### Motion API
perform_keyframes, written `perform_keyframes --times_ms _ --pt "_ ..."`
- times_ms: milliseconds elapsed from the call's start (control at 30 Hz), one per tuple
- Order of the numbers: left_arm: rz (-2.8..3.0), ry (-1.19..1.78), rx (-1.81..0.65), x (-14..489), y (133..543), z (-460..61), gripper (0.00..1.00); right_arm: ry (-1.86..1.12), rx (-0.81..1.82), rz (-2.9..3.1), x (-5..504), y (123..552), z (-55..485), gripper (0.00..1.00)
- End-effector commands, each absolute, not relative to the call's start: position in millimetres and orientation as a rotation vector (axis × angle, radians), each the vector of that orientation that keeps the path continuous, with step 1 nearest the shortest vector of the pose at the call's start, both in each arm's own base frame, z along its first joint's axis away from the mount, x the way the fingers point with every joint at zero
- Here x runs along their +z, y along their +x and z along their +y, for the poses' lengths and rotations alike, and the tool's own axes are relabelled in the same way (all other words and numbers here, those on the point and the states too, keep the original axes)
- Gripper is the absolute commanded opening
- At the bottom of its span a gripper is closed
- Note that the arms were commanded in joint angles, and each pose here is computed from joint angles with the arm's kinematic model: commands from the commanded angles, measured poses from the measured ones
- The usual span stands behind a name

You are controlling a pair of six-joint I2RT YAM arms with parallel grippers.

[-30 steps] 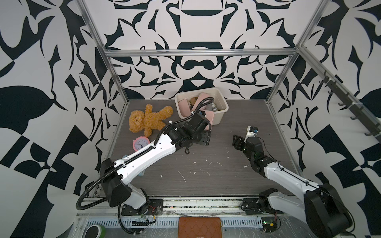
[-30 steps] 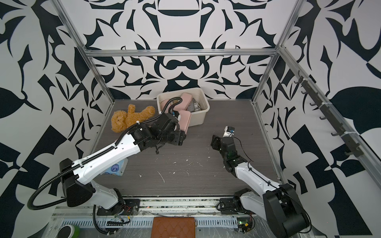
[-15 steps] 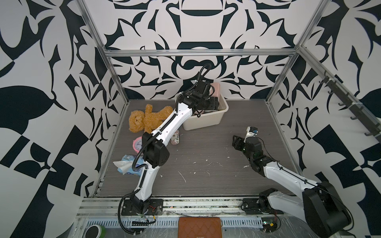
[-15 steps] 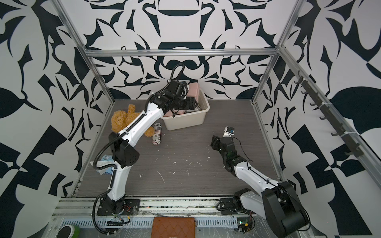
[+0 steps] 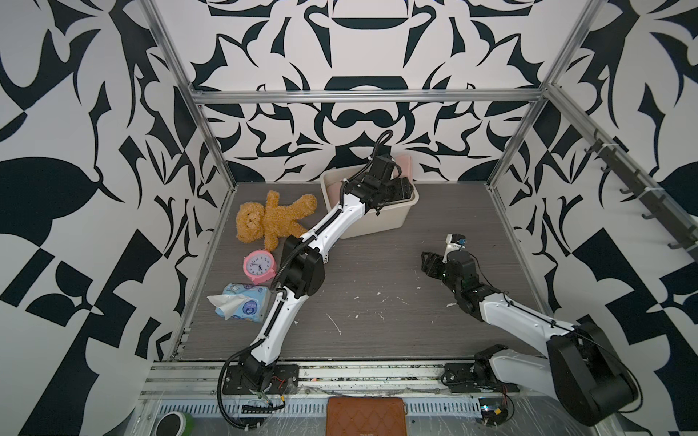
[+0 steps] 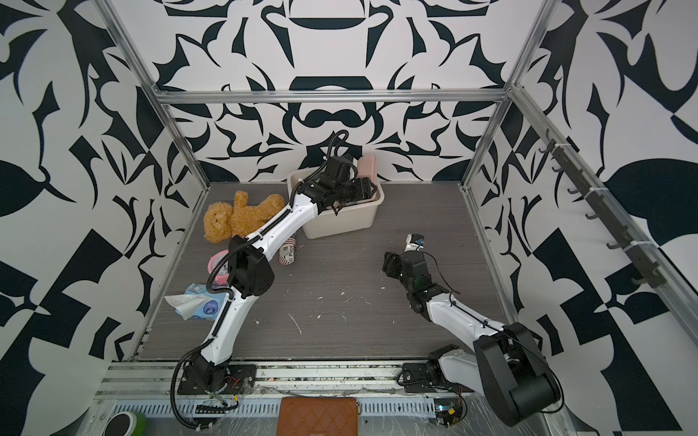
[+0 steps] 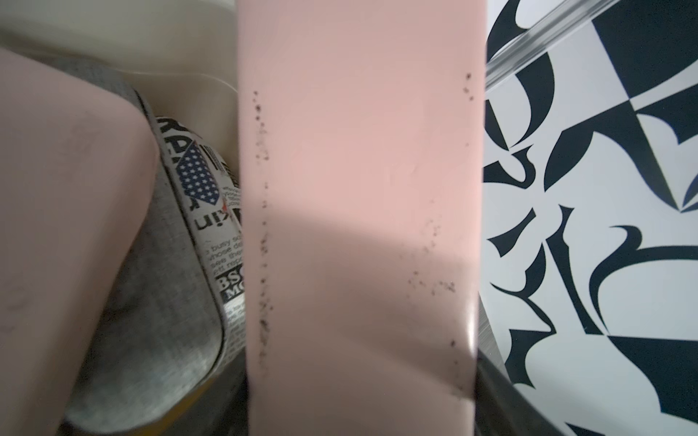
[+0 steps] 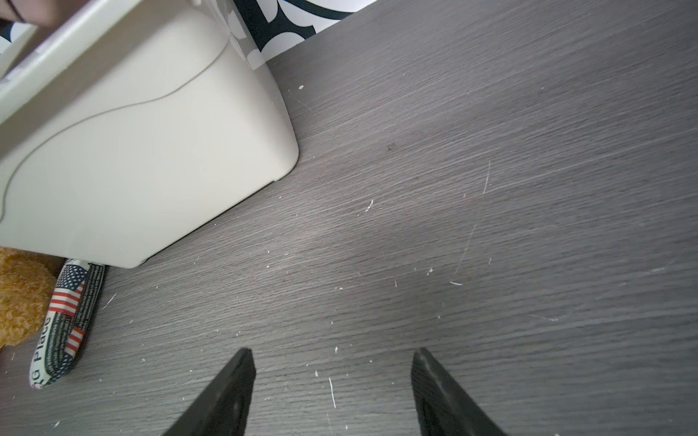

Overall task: Put the glasses cases into the storage boxes
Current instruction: Place the glasses case in the storage box.

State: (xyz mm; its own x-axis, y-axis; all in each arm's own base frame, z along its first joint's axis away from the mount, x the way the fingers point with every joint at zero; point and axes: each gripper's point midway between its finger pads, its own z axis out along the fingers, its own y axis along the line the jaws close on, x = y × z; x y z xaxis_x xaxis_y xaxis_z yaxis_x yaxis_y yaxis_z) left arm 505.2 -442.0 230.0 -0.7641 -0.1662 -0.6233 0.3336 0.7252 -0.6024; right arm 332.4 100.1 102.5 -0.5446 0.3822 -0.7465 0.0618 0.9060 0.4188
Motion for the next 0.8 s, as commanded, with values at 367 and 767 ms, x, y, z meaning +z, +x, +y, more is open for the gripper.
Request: perform_keyframes --times_ms 367,767 --pt "2.092 0.059 -1.167 265.8 519.3 -449.3 1.0 0.288 0.511 2.1 121.5 345.2 116.9 0.7" --pt "1.943 0.248 -1.115 382.3 438.4 -389.6 0.99 0.276 0.53 2.099 123.2 344.0 119.7 0.7"
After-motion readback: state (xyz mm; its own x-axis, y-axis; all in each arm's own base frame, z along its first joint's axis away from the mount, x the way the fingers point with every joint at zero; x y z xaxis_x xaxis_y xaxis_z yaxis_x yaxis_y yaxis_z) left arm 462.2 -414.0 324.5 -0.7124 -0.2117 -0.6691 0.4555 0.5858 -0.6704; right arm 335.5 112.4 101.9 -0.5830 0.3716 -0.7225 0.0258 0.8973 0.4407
